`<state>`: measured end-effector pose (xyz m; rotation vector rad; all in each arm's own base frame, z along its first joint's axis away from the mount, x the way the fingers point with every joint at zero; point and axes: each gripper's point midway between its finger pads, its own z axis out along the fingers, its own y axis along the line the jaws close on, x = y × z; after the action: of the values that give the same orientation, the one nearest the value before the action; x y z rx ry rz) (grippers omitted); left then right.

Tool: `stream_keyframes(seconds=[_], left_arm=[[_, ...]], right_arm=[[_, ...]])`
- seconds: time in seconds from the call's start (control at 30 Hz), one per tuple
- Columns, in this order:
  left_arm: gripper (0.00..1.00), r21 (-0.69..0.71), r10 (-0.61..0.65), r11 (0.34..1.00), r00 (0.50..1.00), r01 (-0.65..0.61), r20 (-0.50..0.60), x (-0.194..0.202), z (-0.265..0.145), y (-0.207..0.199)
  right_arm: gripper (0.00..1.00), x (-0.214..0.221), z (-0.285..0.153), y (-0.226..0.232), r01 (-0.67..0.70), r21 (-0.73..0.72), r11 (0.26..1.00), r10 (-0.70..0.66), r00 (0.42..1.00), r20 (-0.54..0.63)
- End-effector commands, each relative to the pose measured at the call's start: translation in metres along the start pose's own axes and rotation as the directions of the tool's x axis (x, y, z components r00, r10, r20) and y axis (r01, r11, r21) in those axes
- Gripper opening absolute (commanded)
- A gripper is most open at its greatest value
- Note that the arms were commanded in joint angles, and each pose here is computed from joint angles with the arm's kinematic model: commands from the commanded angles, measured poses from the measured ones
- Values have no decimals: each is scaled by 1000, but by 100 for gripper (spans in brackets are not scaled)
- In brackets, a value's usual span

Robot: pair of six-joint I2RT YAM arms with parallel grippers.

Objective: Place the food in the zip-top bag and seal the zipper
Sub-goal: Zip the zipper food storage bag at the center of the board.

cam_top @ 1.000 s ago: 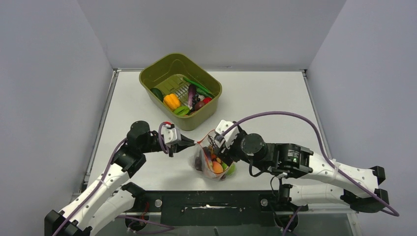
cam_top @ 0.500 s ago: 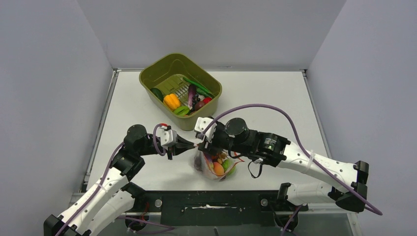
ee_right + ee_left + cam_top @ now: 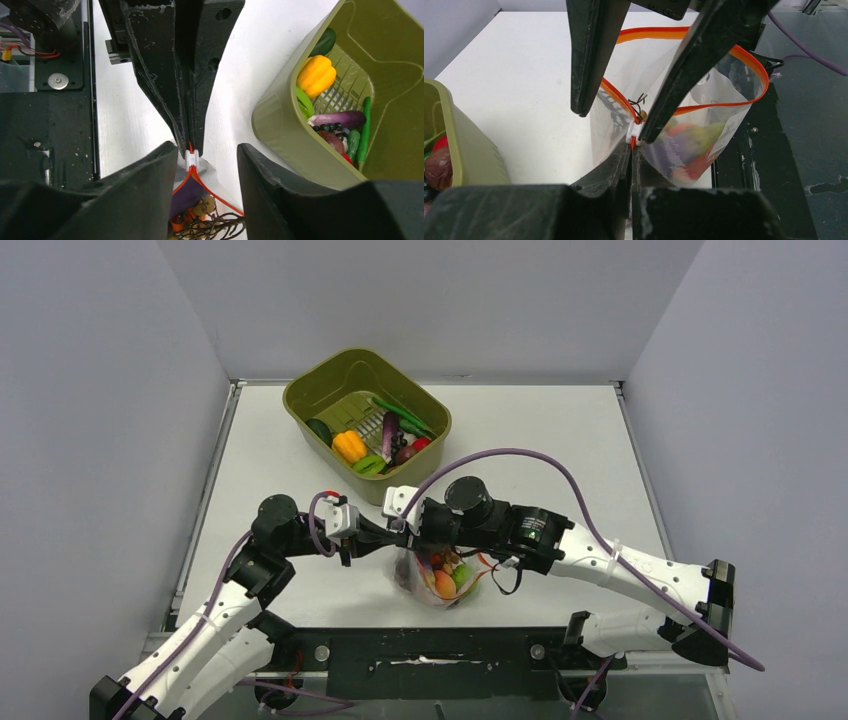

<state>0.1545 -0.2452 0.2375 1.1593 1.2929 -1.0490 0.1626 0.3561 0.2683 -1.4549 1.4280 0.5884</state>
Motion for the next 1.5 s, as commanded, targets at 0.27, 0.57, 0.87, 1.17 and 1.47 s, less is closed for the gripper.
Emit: stream_keyframes(seconds=[0.27,0.57,0.87,1.17,1.47], left_arm=[[0,15,76,997,994,-77,75,-27,-1,-2],[0,15,76,997,994,-78,77,-28,-1,-3],[0,16,79,997,993,-80,84,-30,-2,-4],[0,22,84,996,994,-85,66,-27,-3,-5],[0,15,80,997,996,-81,39,-22,-2,-1]], right_arm=[[37,-10,2,6,-12,-72,997,18,997,80],[36,-4,2,12,-34,-100,994,40,997,60],[14,-2,3,11,-47,-92,995,52,998,47],[2,16,-13,7,-90,-70,993,90,996,-1],[1,32,-26,9,-124,-62,990,122,992,-40]])
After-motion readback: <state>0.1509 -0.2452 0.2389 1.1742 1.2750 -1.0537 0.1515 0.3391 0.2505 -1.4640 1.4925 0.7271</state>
